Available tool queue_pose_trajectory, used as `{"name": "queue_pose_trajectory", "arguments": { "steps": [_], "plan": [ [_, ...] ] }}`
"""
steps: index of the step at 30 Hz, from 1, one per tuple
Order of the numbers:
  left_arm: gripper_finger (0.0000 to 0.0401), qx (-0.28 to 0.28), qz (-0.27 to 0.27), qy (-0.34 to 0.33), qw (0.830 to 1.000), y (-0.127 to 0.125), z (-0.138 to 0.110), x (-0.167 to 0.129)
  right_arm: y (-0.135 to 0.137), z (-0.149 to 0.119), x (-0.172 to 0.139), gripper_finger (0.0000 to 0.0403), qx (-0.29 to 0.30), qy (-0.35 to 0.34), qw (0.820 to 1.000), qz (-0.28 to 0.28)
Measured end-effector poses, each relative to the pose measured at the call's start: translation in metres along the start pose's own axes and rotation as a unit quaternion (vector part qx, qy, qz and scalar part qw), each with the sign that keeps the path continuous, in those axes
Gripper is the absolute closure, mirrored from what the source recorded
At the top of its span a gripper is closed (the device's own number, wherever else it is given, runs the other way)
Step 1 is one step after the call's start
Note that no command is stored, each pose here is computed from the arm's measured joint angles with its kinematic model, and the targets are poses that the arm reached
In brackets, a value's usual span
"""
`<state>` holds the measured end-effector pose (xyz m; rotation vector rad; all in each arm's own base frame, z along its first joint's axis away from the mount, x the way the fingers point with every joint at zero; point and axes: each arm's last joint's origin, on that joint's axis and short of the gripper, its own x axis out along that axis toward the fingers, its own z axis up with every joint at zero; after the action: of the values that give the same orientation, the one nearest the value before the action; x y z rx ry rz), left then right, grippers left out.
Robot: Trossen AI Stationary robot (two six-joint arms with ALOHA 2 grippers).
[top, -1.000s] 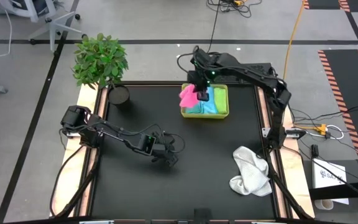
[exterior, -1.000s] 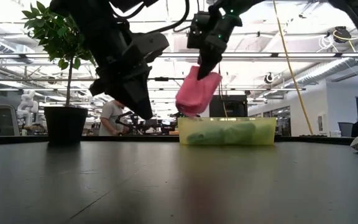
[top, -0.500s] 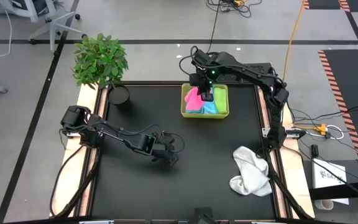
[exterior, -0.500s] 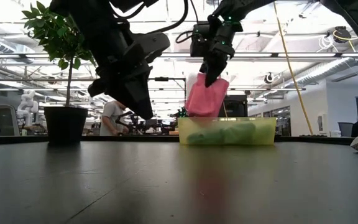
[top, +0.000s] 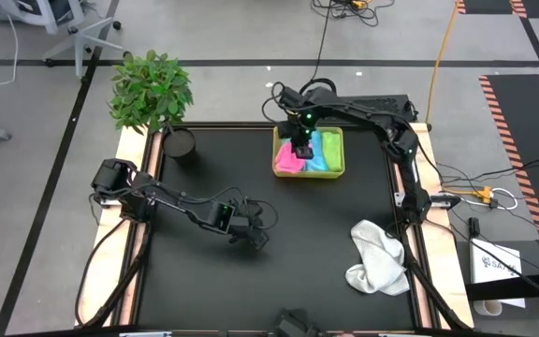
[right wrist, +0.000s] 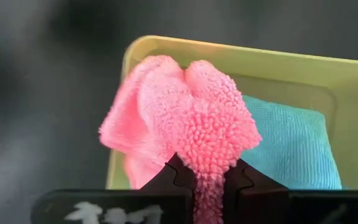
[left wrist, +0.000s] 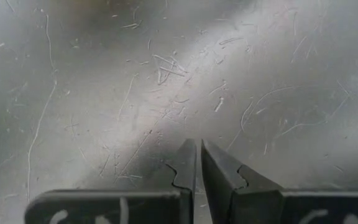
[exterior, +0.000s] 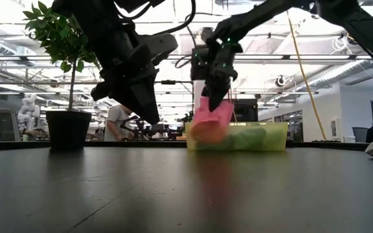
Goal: Fold microfiber towels
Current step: Put the pink microfiber cloth into the bin
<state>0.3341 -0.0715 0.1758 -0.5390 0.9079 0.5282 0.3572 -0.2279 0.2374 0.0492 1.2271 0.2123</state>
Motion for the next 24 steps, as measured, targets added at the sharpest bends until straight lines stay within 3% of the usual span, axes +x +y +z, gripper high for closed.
{"name": "queue_pose_trajectory", "arguments": {
  "steps": [7,15,24],
  "plan": [
    [0.0375,-0.005,0.000,0.000,1.000,0.000,0.000,0.000,-0.017,0.002,0.026,0.0391,-0.024,0.015,0.999,-0.039],
    [0.0375,-0.013,0.000,0.007,1.000,0.005,0.005,0.002,-0.026,0.008,0.025,0.0390,-0.068,0.010,0.992,-0.110],
    [0.0375,-0.017,0.003,0.010,1.000,0.007,0.007,0.003,-0.028,0.012,0.043,0.0295,-0.090,0.010,0.980,-0.178]
  ]
}}
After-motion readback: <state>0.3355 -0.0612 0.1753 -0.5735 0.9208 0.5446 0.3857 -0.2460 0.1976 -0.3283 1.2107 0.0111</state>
